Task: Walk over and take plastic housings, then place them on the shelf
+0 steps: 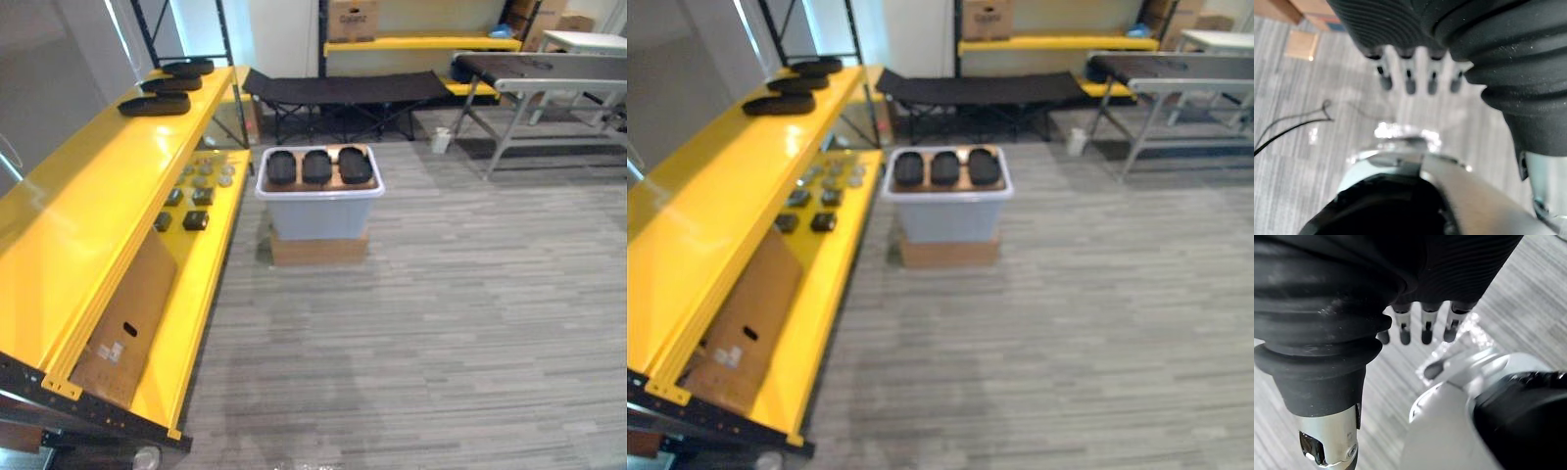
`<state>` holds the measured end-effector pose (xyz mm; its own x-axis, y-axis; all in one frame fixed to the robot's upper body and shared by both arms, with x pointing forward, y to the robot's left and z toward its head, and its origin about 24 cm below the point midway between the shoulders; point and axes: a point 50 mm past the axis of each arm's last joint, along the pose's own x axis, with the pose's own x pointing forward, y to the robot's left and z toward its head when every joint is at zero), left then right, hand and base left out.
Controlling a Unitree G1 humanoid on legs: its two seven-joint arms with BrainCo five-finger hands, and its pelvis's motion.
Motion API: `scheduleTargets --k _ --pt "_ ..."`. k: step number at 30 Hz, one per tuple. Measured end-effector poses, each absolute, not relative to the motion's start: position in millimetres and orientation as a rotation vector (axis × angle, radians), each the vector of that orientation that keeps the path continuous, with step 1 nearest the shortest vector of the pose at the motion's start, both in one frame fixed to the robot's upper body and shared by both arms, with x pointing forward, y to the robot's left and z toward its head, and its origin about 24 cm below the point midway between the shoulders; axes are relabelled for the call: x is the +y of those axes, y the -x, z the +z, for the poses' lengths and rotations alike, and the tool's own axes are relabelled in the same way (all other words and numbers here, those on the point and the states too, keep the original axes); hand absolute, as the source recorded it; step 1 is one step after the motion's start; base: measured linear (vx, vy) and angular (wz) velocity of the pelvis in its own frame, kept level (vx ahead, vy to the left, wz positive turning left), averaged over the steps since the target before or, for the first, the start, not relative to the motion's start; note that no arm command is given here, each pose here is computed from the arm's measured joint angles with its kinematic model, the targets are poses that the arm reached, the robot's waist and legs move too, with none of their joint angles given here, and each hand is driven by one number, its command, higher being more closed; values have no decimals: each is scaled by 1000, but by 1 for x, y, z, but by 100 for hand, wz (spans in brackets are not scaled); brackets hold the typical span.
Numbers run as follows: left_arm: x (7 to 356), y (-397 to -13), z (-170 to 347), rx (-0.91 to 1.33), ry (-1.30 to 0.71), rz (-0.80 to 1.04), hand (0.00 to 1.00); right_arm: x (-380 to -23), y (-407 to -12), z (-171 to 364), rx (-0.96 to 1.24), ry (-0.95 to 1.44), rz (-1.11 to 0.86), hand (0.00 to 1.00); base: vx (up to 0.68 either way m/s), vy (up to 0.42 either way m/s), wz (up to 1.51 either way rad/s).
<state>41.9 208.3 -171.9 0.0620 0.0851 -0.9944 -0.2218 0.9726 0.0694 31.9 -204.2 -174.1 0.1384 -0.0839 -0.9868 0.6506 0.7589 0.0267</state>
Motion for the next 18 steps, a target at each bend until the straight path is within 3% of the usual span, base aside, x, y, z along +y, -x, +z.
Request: scheduleTargets --k 18 --pt "211 -45 -171 1447 124 272 0 -202 -39 -174 1323 -529 -558 0 -39 -10 -2"
